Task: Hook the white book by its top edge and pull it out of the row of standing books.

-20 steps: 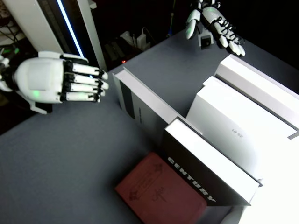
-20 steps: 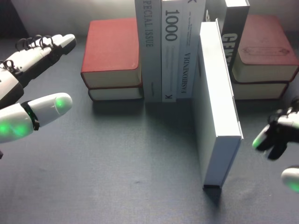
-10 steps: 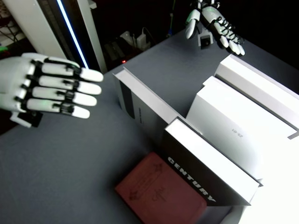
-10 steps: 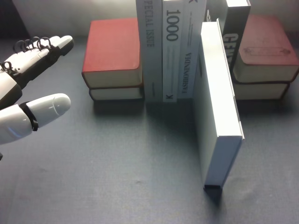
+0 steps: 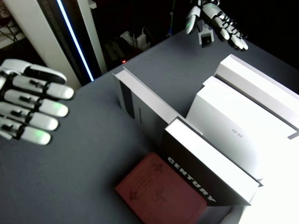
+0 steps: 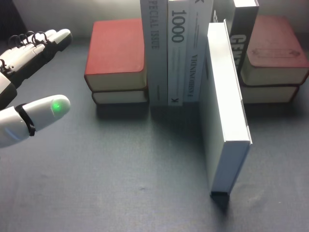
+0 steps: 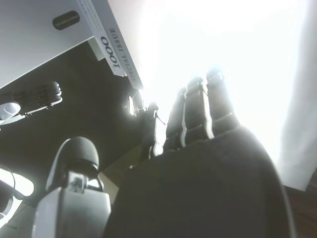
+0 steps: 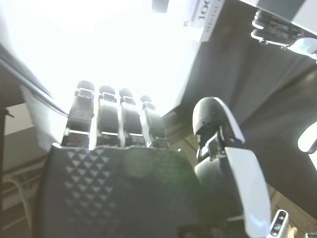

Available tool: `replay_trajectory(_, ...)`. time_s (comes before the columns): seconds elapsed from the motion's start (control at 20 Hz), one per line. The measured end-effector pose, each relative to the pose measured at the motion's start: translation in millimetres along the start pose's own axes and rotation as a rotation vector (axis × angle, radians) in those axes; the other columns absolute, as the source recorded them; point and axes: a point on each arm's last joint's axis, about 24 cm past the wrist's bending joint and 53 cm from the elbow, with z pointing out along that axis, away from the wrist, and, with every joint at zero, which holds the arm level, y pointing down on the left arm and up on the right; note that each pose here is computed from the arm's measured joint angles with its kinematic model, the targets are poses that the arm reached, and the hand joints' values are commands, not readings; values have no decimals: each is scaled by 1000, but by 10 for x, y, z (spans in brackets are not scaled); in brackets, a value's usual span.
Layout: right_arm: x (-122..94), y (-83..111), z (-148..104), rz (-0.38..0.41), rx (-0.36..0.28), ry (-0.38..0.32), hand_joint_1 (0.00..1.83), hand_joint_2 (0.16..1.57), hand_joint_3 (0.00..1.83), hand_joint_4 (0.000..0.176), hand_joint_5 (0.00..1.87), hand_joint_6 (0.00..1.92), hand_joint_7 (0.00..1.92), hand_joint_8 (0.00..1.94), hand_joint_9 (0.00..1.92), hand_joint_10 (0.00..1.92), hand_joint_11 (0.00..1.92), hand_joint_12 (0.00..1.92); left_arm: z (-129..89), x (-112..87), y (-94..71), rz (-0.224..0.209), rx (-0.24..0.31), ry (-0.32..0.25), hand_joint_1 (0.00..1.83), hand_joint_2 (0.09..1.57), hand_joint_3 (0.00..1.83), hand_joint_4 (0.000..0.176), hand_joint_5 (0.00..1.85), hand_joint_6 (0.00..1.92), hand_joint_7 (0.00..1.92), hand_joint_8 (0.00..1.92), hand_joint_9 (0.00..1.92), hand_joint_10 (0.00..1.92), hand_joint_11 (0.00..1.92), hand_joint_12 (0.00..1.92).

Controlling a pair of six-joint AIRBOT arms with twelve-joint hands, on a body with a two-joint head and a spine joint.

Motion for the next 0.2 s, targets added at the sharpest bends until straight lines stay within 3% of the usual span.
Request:
replay_trajectory(0.15,-124,24,23,-28,-7,-16,77,1483,3,0,0,0,0,0,0,0,0,0,-40,-43,-44,2,11,-20,105,1307,7,176,0,0,0,0,0,0,0,0)
replay_trajectory(0.2,-137,28,27,-33,-7,-16,165,1487,1,0,0,0,0,0,0,0,0,0,-71,-70,-59,4,19,-30,206,1290,0,176,0,0,0,0,0,0,0,0)
